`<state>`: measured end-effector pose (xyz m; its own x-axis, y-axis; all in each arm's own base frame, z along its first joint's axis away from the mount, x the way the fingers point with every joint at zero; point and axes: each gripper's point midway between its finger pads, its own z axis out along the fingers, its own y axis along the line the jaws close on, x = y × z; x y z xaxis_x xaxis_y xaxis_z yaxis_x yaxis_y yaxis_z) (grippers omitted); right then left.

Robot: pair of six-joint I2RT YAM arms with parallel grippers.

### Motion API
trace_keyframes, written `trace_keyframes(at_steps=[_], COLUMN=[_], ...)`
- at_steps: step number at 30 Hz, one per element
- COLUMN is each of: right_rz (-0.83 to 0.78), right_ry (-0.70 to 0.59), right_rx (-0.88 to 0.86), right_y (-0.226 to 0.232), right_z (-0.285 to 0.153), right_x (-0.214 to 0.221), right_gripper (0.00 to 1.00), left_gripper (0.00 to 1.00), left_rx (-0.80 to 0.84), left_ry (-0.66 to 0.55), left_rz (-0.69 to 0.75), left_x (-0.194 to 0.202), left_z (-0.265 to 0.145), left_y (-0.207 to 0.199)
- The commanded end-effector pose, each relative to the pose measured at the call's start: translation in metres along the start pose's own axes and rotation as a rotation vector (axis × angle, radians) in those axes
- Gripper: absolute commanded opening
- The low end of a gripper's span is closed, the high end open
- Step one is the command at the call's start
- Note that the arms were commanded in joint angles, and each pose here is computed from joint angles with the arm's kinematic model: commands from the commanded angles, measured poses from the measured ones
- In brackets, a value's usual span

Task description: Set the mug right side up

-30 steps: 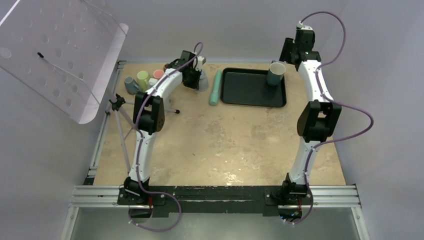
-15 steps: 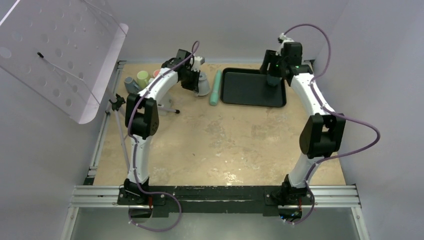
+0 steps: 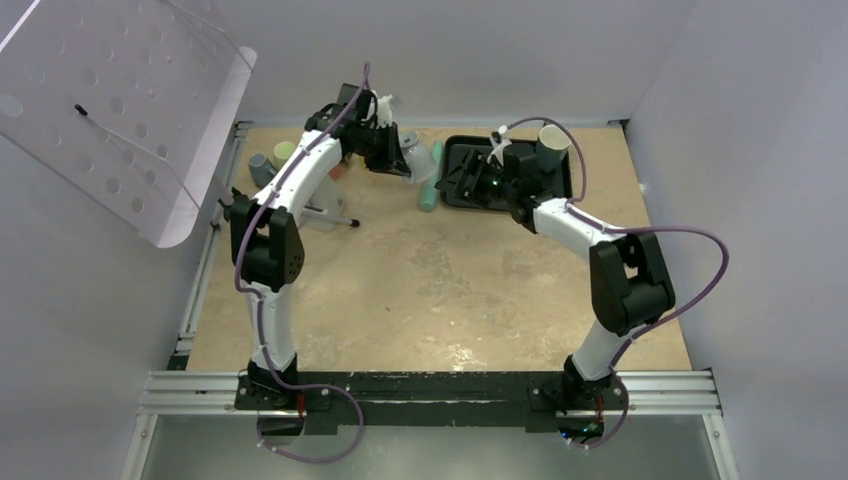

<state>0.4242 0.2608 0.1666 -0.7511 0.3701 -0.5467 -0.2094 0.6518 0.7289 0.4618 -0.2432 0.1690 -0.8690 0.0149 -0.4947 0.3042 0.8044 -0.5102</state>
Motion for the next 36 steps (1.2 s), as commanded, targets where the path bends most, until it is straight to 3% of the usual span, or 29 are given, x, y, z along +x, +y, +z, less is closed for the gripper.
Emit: trace_keyframes(at_steps=[1, 15, 18, 24, 26, 28, 29, 30, 31, 32, 36], right_rz=[0.115, 0.135, 0.118, 0.073, 0.064, 0.038, 0.009, -0.038, -0.111, -0.205, -0.490], right_ry=[-0.193, -0.219, -0.244, -0.243, -0.261, -0.287, -0.302, -0.313, -0.332, -0.345, -0.279], right_rx=[-0.274, -0.620, -0.682, -0.645, -0.578, -0.450, -0.348, -0.251, -0.153, -0.054, 0.204], right_y=[0.070, 0.114, 0.129, 0.132, 0.120, 0.099, 0.084, 0.071, 0.060, 0.047, 0.008], right_z=[-0.033, -0.049, -0.058, -0.059, -0.060, -0.059, -0.058, -0.059, -0.062, -0.066, -0.087], right_x=[-0.043, -0.049, -0.058, -0.064, -0.069, -0.078, -0.084, -0.090, -0.097, -0.104, -0.127], right_gripper=[0.75, 0.71, 0.56, 0.03, 0.00, 0.00, 0.00, 0.00, 0.00, 0.00, 0.00], left_gripper=[0.00, 0.00, 0.00, 0.00, 0.01, 0.34, 0.61, 0.77, 0.86, 0.88, 0.88], left_rx=[0.242, 0.477, 0.495, 0.497, 0.455, 0.374, 0.315, 0.286, 0.269, 0.261, 0.203], left_ry=[-0.121, 0.030, 0.061, 0.067, 0.075, 0.062, 0.054, 0.041, 0.028, 0.015, -0.043], left_rz=[-0.044, -0.221, -0.276, -0.270, -0.236, -0.202, -0.167, -0.136, -0.105, -0.064, 0.117], left_x=[-0.029, 0.021, 0.029, 0.031, 0.036, 0.037, 0.039, 0.039, 0.038, 0.037, 0.029], left_z=[-0.068, -0.083, -0.071, -0.066, -0.063, -0.060, -0.057, -0.057, -0.059, -0.060, -0.066], left_y=[-0.078, -0.130, -0.129, -0.127, -0.119, -0.106, -0.095, -0.089, -0.086, -0.085, -0.074])
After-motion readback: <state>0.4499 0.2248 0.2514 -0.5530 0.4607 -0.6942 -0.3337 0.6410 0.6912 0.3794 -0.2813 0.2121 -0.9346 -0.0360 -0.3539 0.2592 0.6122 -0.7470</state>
